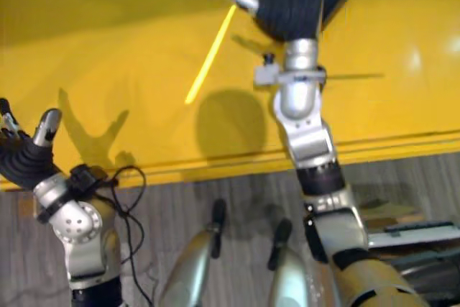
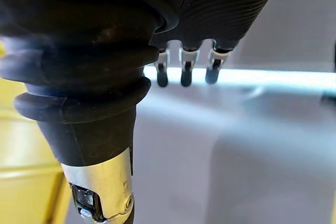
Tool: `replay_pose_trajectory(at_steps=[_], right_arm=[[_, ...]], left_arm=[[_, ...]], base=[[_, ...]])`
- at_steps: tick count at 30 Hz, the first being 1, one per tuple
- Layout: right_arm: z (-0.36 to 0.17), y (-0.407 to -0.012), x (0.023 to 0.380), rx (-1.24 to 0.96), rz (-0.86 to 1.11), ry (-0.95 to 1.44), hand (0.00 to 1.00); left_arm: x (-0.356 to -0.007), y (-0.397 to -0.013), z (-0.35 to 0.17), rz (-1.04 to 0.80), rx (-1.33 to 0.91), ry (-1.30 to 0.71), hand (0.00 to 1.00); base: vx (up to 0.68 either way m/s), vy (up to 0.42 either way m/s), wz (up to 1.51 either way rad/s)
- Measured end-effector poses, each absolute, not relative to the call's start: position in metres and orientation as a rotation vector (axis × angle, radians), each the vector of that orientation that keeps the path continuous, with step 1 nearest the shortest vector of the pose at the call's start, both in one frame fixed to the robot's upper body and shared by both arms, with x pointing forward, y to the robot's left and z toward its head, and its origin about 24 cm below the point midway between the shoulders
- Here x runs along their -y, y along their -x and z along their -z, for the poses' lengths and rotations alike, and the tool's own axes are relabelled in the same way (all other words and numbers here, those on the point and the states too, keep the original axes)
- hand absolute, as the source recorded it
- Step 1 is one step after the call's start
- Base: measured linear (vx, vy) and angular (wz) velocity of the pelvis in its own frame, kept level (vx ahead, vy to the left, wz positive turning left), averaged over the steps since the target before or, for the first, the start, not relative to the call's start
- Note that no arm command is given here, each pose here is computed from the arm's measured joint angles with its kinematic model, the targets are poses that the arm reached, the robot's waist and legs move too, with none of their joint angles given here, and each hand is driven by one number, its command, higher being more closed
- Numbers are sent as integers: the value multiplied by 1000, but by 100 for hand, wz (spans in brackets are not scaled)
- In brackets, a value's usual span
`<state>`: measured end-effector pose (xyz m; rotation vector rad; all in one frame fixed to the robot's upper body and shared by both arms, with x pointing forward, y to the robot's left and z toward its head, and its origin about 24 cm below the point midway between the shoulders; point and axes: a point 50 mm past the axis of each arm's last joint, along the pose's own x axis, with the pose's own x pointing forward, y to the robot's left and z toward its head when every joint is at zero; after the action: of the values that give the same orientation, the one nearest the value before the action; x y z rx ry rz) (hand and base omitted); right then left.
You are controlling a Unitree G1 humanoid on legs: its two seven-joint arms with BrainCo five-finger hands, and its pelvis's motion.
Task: Walk over and take plastic housings, then place them on the shelf
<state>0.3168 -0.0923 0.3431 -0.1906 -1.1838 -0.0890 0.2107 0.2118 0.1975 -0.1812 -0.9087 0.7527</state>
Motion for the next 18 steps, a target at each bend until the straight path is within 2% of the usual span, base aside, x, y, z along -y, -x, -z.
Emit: replay_pose_trajectory(at_steps=[12,15,18], right_arm=[[-365,-370,93,891,157,-37,0],[-352,-384,96,764,210,-115,0],[-357,-381,94,773,220,-152,0]], left_arm=[[-193,-223,-208,-632,953,211,0],[-193,-223,-208,-637,951,212,0],[-194,-222,-208,-649,951,218,0]], base=[[-16,-10,12],[-7,-22,5],[0,0,0]])
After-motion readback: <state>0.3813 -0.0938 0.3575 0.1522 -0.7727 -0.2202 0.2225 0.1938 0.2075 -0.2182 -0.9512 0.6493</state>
